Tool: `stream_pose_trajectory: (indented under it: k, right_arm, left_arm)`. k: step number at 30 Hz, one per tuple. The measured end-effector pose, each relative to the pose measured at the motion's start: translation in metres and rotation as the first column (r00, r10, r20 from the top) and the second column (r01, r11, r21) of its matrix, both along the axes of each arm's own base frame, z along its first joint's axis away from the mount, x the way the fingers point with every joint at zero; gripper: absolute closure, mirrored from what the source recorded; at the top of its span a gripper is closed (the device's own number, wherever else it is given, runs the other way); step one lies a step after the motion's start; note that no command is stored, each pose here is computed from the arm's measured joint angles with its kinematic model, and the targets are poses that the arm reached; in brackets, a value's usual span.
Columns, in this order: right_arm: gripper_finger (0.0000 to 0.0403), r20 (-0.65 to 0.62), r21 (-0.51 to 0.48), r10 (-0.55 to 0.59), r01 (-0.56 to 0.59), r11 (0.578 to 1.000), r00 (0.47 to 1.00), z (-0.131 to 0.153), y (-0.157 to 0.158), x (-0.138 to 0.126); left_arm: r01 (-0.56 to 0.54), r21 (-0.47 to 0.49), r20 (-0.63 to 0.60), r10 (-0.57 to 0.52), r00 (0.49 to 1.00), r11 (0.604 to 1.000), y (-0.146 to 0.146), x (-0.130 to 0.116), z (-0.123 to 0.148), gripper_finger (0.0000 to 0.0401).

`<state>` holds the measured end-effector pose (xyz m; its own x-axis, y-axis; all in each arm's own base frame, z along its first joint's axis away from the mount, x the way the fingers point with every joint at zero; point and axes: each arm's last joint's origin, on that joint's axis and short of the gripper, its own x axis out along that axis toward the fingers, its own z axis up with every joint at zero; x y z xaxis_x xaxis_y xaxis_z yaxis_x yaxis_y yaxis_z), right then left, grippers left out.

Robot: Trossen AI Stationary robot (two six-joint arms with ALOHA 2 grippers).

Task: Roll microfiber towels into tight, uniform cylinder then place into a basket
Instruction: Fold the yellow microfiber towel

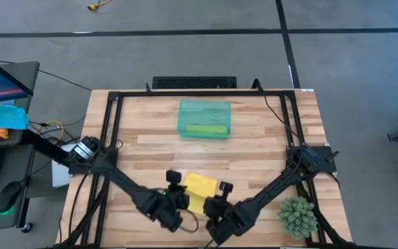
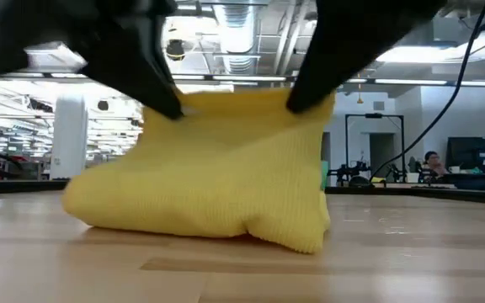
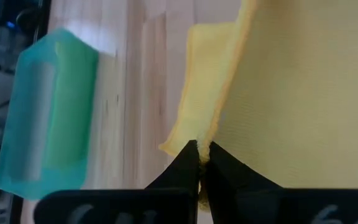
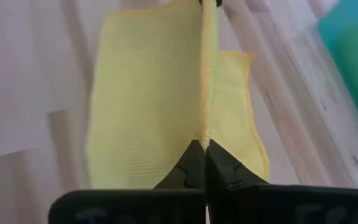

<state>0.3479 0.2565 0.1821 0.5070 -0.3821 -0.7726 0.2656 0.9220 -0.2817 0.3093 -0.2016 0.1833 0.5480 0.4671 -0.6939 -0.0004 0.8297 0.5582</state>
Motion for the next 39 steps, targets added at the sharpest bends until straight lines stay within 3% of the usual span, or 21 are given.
stream_pose_trajectory:
  k: [12,27,39]
  right_arm:
    - [0.0396,-0.044,-0.017,-0.135,0.135,0.991,0.990,-0.032,-0.030,-0.001]
    - [0.0387,-0.053,0.008,-0.215,0.216,0.976,0.975,-0.034,-0.048,0.008]
    - [0.0386,-0.060,0.023,-0.246,0.248,0.968,0.967,-0.035,-0.059,0.015]
  left_arm:
    - [-0.052,-0.045,-0.018,0.051,0.999,0.998,0.036,0.017,-0.020,0.0398]
    - [-0.069,-0.099,-0.060,0.063,0.996,0.993,0.049,0.024,-0.022,0.0375]
    - [-0.077,-0.115,-0.104,0.065,0.992,0.990,0.050,0.021,-0.023,0.0298]
